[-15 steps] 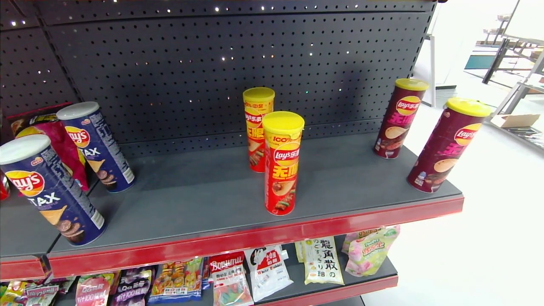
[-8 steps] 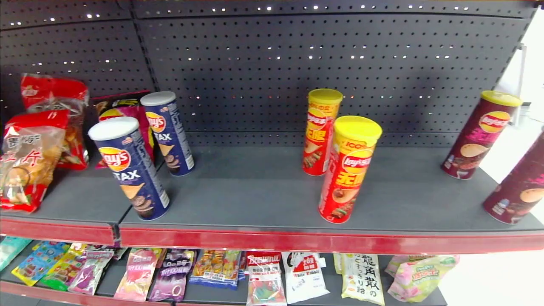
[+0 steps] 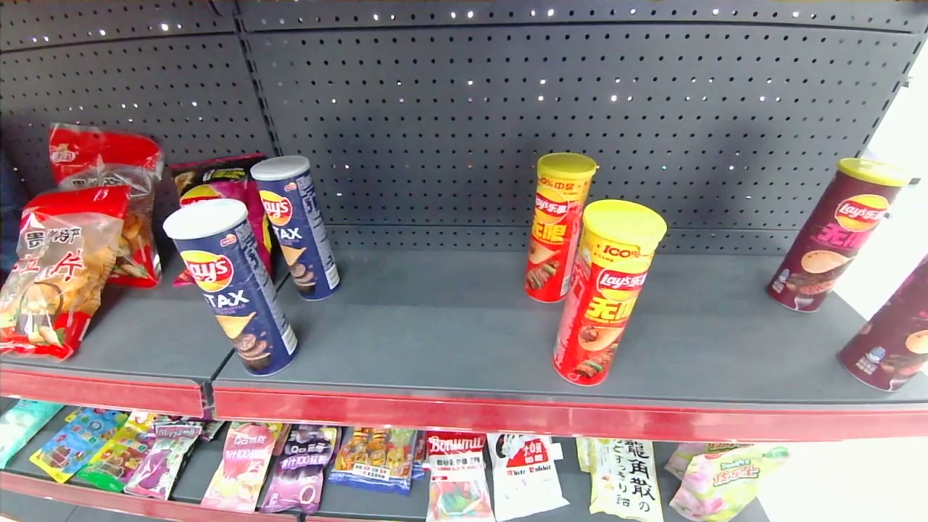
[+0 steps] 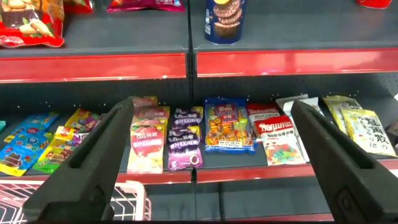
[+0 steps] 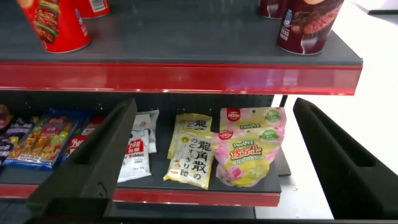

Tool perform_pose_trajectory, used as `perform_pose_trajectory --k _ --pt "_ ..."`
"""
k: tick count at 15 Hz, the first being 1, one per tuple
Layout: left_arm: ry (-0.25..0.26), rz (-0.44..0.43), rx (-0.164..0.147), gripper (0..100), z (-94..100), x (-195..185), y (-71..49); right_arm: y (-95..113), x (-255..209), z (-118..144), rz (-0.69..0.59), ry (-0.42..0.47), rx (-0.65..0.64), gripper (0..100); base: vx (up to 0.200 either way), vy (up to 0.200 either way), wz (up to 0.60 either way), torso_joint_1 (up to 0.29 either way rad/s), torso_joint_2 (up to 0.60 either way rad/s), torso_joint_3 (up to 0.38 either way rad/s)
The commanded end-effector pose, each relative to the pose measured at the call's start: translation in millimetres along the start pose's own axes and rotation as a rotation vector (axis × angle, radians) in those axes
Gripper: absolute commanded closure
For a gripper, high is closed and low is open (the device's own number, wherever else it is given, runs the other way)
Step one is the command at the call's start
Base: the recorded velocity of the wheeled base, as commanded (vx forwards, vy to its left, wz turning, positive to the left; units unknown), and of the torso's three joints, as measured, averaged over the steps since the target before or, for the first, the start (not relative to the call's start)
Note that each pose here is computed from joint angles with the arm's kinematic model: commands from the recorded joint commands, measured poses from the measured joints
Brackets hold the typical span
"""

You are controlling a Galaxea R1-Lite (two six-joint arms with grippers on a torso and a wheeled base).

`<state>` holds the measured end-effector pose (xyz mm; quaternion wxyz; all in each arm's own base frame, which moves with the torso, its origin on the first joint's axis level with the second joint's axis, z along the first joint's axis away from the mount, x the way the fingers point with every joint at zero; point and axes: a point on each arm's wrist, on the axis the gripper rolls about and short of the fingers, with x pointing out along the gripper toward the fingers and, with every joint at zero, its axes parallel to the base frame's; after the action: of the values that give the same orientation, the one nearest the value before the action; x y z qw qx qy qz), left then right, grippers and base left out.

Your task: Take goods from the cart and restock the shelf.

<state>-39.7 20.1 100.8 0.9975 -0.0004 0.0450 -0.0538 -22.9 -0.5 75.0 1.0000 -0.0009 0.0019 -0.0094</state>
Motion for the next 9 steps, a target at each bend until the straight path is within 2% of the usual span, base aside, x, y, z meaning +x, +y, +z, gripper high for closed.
perform_pose_trajectory --k 1,3,4,6,9 --pt "0.016 -0.001 0.003 0 -2.9 1.8 -0.3 0.0 0.1 0.0 0.000 0.001 0.000 0 0.000 0.000 0.00 0.000 0.00 0.000" --pt "0.019 -0.001 0.005 0 -3.7 2.2 -0.5 0.0 0.1 0.0 0.000 0.001 0.000 0 0.000 0.000 0.00 0.000 0.00 0.000" --pt "0.042 0.007 0.008 0 -9.8 5.0 -0.8 0.0 0.1 0.0 0.000 0.001 0.000 0 0.000 0.000 -0.60 -0.002 0.01 0.002" --pt "0.048 0.015 0.014 0 -11.6 5.8 -0.8 0.0 0.1 0.0 0.000 0.001 -0.001 0 0.000 0.000 -0.60 -0.005 0.00 0.002" --pt "0.042 0.134 0.018 0 -9.7 4.1 -0.1 0.0 0.1 0.0 0.000 0.001 -0.001 0 0.000 0.000 0.00 0.000 0.00 0.000"
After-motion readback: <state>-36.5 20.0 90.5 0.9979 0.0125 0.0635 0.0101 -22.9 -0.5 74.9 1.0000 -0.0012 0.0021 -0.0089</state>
